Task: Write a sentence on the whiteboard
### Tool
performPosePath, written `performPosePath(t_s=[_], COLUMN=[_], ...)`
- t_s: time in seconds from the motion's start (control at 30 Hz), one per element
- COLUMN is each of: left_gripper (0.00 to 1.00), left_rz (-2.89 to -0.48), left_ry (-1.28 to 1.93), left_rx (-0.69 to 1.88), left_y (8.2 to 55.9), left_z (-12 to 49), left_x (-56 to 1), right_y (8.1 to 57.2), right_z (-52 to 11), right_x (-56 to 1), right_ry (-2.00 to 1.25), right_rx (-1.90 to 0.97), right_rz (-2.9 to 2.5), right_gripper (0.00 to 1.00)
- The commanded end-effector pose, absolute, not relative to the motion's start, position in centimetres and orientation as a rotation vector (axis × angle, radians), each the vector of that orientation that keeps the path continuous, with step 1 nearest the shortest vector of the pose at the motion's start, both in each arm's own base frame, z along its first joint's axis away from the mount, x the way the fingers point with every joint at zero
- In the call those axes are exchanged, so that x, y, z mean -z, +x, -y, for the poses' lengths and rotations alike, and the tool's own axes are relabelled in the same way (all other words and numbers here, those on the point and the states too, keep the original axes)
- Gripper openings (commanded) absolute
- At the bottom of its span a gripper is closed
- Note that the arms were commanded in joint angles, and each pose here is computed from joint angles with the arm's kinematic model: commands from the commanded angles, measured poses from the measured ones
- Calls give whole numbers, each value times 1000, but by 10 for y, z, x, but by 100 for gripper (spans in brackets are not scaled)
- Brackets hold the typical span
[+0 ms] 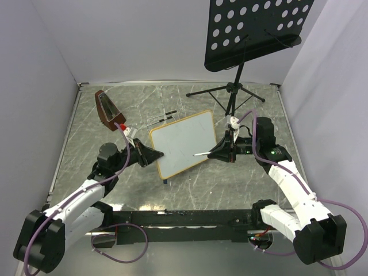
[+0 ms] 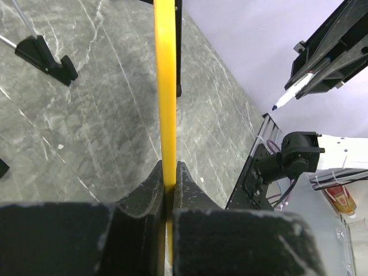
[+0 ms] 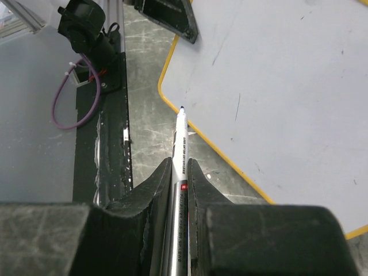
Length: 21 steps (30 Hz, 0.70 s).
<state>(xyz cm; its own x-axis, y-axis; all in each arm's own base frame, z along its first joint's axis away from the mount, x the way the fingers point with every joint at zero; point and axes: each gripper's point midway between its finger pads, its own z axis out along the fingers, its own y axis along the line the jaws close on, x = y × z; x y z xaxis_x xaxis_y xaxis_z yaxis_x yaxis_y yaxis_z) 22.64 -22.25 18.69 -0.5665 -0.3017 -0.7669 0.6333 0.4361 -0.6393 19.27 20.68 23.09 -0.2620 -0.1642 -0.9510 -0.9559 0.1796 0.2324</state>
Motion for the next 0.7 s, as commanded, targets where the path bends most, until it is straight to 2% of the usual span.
performPosePath(t_s=[0.0, 0.67], left_gripper=[1, 1], left_rz=[-1535, -1519], left_ry=[284, 242], left_rx=[1289, 1301], left_y=[226, 209], left_z=[223, 217], left_x=[-236, -233], right_y=[195, 193], right_z=[-215, -275], right_x=[-254, -250], right_ry=[-1143, -1431], right_rx=[-1142, -906], right_rz=[-1527, -1507], right_gripper=[0, 0])
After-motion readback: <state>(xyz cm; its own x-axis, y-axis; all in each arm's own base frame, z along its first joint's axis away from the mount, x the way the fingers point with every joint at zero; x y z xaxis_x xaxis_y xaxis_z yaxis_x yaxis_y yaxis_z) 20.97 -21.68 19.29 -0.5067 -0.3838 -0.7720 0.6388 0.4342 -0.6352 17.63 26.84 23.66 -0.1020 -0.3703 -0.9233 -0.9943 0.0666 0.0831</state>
